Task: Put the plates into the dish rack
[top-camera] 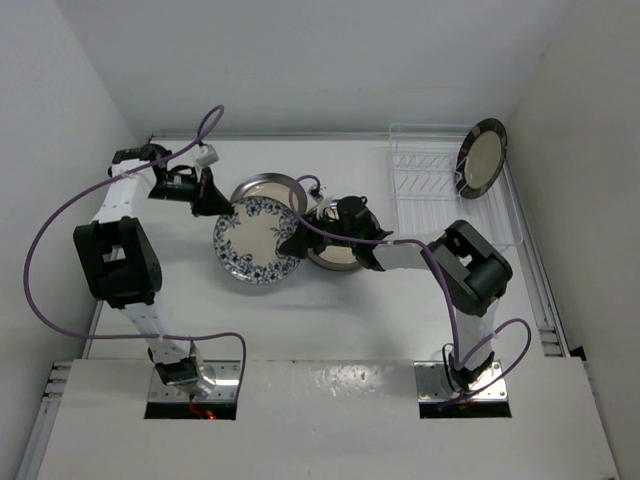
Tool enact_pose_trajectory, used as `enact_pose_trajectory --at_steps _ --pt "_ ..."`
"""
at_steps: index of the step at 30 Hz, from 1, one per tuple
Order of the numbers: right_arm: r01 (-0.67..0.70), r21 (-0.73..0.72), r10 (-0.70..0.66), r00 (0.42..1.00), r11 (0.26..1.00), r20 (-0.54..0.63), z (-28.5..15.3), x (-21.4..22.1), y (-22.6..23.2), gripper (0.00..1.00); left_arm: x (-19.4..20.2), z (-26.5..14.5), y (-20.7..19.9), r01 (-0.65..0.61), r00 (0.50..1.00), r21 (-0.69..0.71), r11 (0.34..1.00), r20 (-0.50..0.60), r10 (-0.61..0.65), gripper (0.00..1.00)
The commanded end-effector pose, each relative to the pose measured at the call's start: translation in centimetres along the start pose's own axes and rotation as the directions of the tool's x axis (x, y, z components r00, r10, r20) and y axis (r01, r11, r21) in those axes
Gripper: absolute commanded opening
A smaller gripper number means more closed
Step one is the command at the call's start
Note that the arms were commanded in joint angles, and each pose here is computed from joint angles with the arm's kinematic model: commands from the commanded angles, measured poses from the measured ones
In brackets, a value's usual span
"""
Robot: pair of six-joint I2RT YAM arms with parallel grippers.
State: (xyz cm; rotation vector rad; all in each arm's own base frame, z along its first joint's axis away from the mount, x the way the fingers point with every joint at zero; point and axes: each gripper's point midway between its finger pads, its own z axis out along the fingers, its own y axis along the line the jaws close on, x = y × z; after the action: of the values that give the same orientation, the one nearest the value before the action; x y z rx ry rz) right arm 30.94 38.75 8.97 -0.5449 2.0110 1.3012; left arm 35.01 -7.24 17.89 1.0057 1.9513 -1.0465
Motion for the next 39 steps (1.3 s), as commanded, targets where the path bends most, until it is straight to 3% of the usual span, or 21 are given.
enact_pose_trajectory --at_steps 1,6,7,10,12,13,14,16,17,18,21,22,24,25,26,29,30,31,33,36,39 --pt "0.085 -0.077 -0.077 0.991 0.993 0.106 -0.7 -4.5 3.0 0.62 -5.9 -0.4 -2.9 -0.004 0.982 0.096 0.995 0.189 -0.014 0.00" --pt "0.055 -0.075 -0.045 0.991 0.996 0.129 -0.6 -5.6 3.1 0.05 -5.8 0.1 -2.6 0.011 0.983 0.109 0.994 0.183 -0.031 0.00" --pt "0.057 -0.077 -0.046 0.989 0.995 0.141 -0.8 -5.8 3.3 0.00 -5.8 0.4 -2.8 0.007 0.983 0.118 0.993 0.179 -0.028 0.00" --pt "0.078 -0.074 -0.061 0.975 0.994 0.211 -1.6 -7.5 4.2 0.00 -5.7 0.6 -2.9 0.018 0.988 0.113 0.993 0.152 -0.035 0.00" --pt "0.095 -0.050 -0.078 0.960 0.994 0.270 -2.4 -9.1 4.5 0.00 -5.8 0.6 -2.6 0.033 0.987 0.114 0.993 0.151 -0.050 0.08" --pt "0.110 -0.052 -0.089 0.950 0.993 0.298 -3.0 -10.1 5.3 0.00 -6.0 0.5 -2.5 0.024 0.987 0.110 0.994 0.154 -0.041 0.13" --pt "0.122 -0.047 -0.100 0.940 0.991 0.326 -3.5 -11.0 5.8 0.00 -6.3 0.5 -2.3 0.018 0.987 0.107 0.994 0.155 -0.035 0.28" --pt "0.134 -0.036 -0.111 0.923 0.990 0.369 -4.3 -12.4 6.6 0.00 -6.6 0.5 -1.9 0.007 0.987 0.103 0.995 0.158 -0.023 0.47" --pt "0.151 -0.034 -0.126 0.910 0.988 0.394 -4.9 -13.4 7.2 0.00 -6.9 0.3 -1.9 -0.004 0.987 0.098 0.995 0.161 -0.012 0.78" --pt "0.153 -0.019 -0.131 0.898 0.988 0.421 -5.5 -14.2 7.5 0.00 -7.7 0.1 -1.6 -0.010 0.986 0.090 0.996 0.166 -0.006 1.00" --pt "0.160 0.016 -0.149 0.874 0.987 0.462 -6.9 -16.1 8.1 0.00 -8.4 -0.4 0.6 0.001 0.992 -0.006 1.000 0.125 0.000 1.00" --pt "0.120 0.095 -0.150 0.871 0.988 0.468 -7.5 -16.6 6.2 0.00 -10.5 -1.1 1.7 0.014 0.988 -0.083 0.996 0.153 -0.001 1.00" --pt "0.128 0.178 -0.203 0.836 0.976 0.511 -9.4 -18.7 6.3 0.00 -11.4 -3.2 5.3 0.053 0.991 -0.315 0.948 0.131 -0.012 1.00" --pt "0.103 0.293 -0.237 0.850 0.951 0.470 -10.1 -18.3 3.9 0.00 -12.4 -4.2 6.9 0.067 0.989 -0.415 0.907 0.147 -0.006 1.00" --pt "0.158 0.346 -0.321 0.812 0.925 0.487 -11.8 -20.3 4.8 0.00 -12.9 -6.6 9.1 0.067 0.993 -0.581 0.811 0.117 0.001 1.00" --pt "0.150 0.583 -0.460 0.776 0.798 0.431 -16.0 -22.6 2.1 0.00 -14.7 -10.5 11.3 0.105 0.991 -0.756 0.646 0.130 -0.009 1.00" --pt "0.152 0.638 -0.493 0.774 0.755 0.399 -17.2 -23.4 1.3 0.00 -14.1 -12.5 12.4 0.109 0.993 -0.833 0.543 0.110 -0.030 1.00" --pt "0.139 0.674 -0.509 0.767 0.726 0.391 -18.2 -24.1 0.8 0.00 -13.8 -13.2 12.8 0.110 0.994 -0.859 0.499 0.103 -0.043 1.00" --pt "0.097 0.803 -0.584 0.738 0.588 0.338 -22.7 -26.5 -1.0 0.00 -12.7 -14.2 13.6 0.053 0.997 -0.918 0.392 0.028 -0.069 1.00" --pt "0.033 0.897 -0.639 0.713 0.441 0.288 -28.2 -29.6 -2.6 0.00 -11.1 -15.0 13.8 -0.074 0.988 -0.956 0.284 -0.108 -0.109 1.00" --pt "0.003 0.964 -0.656 0.733 0.268 0.180 -32.6 -30.6 -5.2 0.00 -10.7 -15.9 14.0 -0.227 0.957 -0.954 0.194 -0.256 -0.138 1.00"
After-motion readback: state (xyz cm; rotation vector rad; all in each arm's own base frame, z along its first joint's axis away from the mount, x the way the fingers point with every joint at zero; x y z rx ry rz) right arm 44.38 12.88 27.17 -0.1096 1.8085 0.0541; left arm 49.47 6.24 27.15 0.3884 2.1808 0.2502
